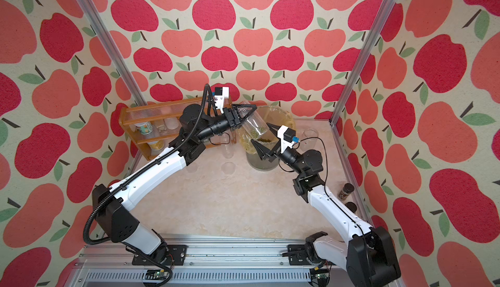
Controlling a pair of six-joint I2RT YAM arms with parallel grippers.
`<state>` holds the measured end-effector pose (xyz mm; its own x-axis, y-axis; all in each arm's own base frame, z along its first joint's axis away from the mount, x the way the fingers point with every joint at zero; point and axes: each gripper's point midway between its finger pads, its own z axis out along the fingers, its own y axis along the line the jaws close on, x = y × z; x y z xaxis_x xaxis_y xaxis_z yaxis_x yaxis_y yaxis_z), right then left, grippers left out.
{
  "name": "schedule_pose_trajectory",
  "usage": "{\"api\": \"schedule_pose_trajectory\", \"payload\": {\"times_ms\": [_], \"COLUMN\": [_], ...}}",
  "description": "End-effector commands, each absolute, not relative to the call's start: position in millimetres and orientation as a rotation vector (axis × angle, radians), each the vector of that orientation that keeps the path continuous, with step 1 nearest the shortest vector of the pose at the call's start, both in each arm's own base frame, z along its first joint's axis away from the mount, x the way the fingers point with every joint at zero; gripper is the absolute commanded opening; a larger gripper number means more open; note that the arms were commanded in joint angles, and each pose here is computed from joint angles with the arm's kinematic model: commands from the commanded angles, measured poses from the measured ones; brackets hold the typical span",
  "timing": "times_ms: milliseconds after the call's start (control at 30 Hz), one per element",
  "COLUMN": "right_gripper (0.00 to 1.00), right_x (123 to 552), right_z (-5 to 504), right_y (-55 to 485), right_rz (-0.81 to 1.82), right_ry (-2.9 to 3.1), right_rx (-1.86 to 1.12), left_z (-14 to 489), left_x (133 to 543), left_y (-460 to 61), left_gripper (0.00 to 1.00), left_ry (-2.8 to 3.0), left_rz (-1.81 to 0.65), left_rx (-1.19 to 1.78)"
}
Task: Empty moldy mung beans from jars
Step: Pour the moldy mung beans from the jar into the trash bin.
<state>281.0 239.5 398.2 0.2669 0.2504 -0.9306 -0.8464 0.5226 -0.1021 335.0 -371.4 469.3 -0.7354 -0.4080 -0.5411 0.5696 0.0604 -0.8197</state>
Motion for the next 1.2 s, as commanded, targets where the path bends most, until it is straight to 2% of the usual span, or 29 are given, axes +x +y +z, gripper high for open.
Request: {"api": "schedule_pose_trajectory", "payload": {"times_ms": [0,400,1167], "right_gripper": [0.9,0.92,0.91], "right_x": [270,273,284], "right_z": [437,442,440], "right_y": [234,235,237], "right_rz": [0.826,0.835,0.874], "right_ry": [0.93,0.918,0.924], "right_rx": [-0.657,-0.646,-0.592], "left_z": [458,448,468], "left_x": [331,341,337], "left_y": [-381,-394,-386], "left_gripper": [0.37,0.36,0.34], "left_ry": [1.663,1.661,1.584], "left_rz": [-1.791,-1.858,-1.923], "left_rx": [0.194,0.163,0.17]}}
